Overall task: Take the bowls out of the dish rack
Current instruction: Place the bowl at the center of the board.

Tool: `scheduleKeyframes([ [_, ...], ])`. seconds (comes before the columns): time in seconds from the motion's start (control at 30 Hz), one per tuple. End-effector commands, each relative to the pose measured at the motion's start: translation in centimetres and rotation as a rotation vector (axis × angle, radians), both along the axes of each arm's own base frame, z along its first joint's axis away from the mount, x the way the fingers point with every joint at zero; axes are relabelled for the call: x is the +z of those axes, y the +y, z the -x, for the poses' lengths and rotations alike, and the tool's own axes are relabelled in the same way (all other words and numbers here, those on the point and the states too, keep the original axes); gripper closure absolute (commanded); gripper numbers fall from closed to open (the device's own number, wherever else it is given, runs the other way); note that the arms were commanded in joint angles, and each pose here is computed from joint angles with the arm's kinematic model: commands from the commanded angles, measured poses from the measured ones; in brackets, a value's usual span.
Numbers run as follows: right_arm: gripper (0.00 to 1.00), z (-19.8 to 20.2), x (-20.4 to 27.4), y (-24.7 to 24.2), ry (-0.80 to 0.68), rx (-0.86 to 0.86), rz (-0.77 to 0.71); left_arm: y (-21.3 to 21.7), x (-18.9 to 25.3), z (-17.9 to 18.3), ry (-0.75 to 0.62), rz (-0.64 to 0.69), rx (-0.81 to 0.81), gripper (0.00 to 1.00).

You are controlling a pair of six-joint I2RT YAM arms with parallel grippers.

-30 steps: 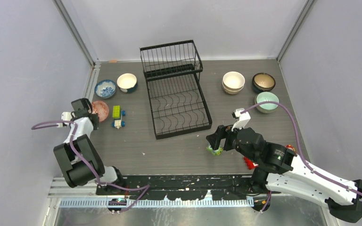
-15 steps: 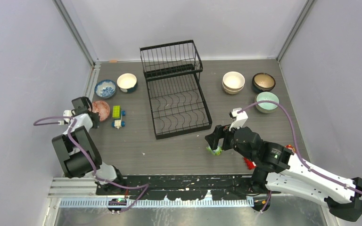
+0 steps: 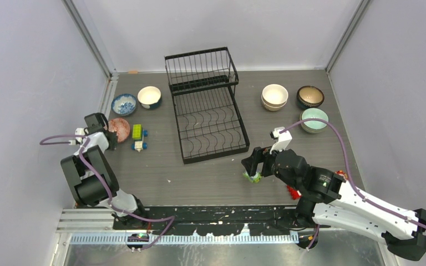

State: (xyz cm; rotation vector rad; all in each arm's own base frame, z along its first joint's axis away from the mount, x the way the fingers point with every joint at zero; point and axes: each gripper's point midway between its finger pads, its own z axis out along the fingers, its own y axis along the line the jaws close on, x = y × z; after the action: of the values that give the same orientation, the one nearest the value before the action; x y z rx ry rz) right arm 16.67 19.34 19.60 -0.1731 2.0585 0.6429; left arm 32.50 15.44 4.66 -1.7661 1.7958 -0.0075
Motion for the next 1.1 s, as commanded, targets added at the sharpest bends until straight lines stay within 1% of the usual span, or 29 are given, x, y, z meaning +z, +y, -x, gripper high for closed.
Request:
scheduleKeyframes([
  [0.0,0.15,-0.6,1.1,-0.1,-0.039,-0.030,-0.035,1.4,1.9,-1.8,-0.058,-0.040,0.000,0.98],
  [0.4,0.15,-0.5,1.0,-0.5,-0.038,-0.040,-0.034,1.2,1.6,-1.7,-0.045,-0.038,-0.018,0.87],
  [0.5,0.15,-0.5,0.9,-0.7,-0.038,-0.047,-0.033,1.2,1.5,-1.5,-0.032,-0.038,-0.023,0.80],
  [0.7,0.15,-0.5,0.9,-0.9,-0.035,-0.057,-0.038,1.2,1.3,-1.1,-0.007,-0.045,-0.035,0.74],
  [0.77,0.15,-0.5,1.0,-0.9,-0.035,-0.056,-0.038,1.1,1.6,-1.0,-0.006,-0.043,-0.034,0.70],
  [0.97,0.15,-0.4,1.0,-0.6,-0.029,-0.049,-0.050,0.7,3.2,-0.4,0.016,-0.037,-0.055,0.50],
  [1.07,0.15,-0.4,0.8,-0.5,-0.026,-0.043,-0.051,0.1,3.6,0.0,0.008,-0.019,-0.058,0.44],
])
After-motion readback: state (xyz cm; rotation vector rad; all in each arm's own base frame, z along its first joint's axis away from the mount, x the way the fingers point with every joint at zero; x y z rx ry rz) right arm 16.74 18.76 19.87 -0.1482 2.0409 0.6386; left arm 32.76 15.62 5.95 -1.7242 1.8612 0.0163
